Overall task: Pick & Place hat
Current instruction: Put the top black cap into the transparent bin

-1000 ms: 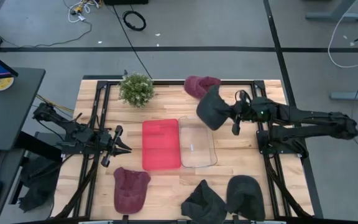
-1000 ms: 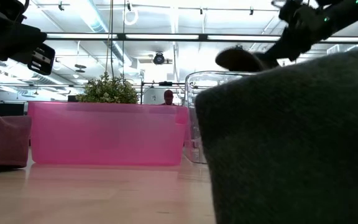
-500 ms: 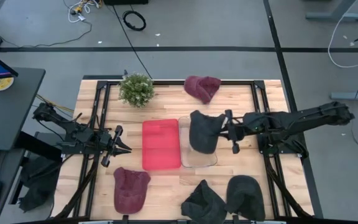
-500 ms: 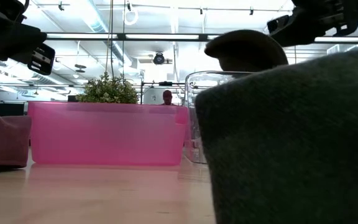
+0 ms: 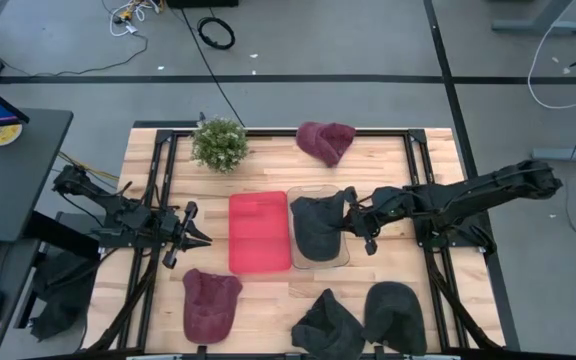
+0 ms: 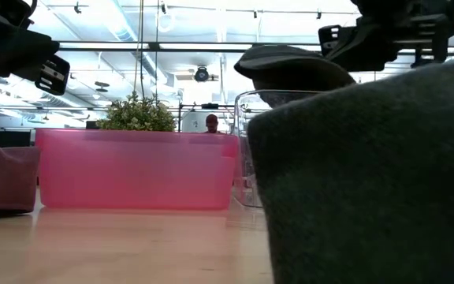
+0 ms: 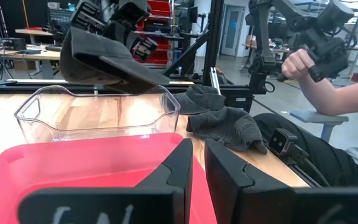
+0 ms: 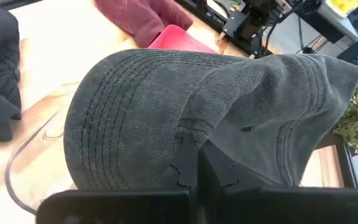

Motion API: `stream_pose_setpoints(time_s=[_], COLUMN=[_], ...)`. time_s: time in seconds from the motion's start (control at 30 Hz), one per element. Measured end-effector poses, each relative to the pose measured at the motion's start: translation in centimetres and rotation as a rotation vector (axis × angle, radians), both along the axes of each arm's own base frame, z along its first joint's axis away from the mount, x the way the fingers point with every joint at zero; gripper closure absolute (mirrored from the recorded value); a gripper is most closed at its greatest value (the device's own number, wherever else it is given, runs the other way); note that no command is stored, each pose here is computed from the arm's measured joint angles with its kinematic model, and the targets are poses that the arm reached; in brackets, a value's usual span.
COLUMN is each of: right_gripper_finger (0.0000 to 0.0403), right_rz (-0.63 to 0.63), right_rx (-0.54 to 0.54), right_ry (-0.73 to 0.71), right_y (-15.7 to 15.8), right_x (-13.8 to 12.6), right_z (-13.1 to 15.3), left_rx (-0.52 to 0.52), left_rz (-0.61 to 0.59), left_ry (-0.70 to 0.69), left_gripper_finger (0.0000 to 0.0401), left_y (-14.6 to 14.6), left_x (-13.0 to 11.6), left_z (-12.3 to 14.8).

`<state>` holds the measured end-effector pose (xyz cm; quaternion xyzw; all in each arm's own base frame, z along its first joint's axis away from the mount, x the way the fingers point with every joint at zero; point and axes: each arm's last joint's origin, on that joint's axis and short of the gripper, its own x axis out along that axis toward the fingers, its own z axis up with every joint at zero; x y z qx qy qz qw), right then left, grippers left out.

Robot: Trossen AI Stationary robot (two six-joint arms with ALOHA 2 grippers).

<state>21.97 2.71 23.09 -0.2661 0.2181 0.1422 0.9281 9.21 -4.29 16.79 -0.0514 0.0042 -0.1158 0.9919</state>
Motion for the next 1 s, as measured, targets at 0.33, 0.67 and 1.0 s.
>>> stream_pose_setpoints(time_s=[0.33, 0.67, 1.0], right_gripper_finger=[0.0403, 0.0385, 0.0348], right_rz=[0.020, -0.030, -0.050], right_rx=[0.038, 0.090, 0.081], right_ry=[0.057, 0.083, 0.051], right_y=[-0.7, -1.1, -1.1], right_x=[0.7, 0.9, 1.1], right_z=[-1.0, -1.4, -1.2], left_rx=[0.000, 0.000, 0.000], left_rz=[0.000, 0.000, 0.000], left_ry=[0.000, 0.000, 0.000], left_gripper_finger=[0.0357, 0.0357, 0.0357], left_y=[0.0, 0.0, 0.0], left_x=[0.0, 0.0, 0.0], left_z=[0.0, 0.0, 0.0])
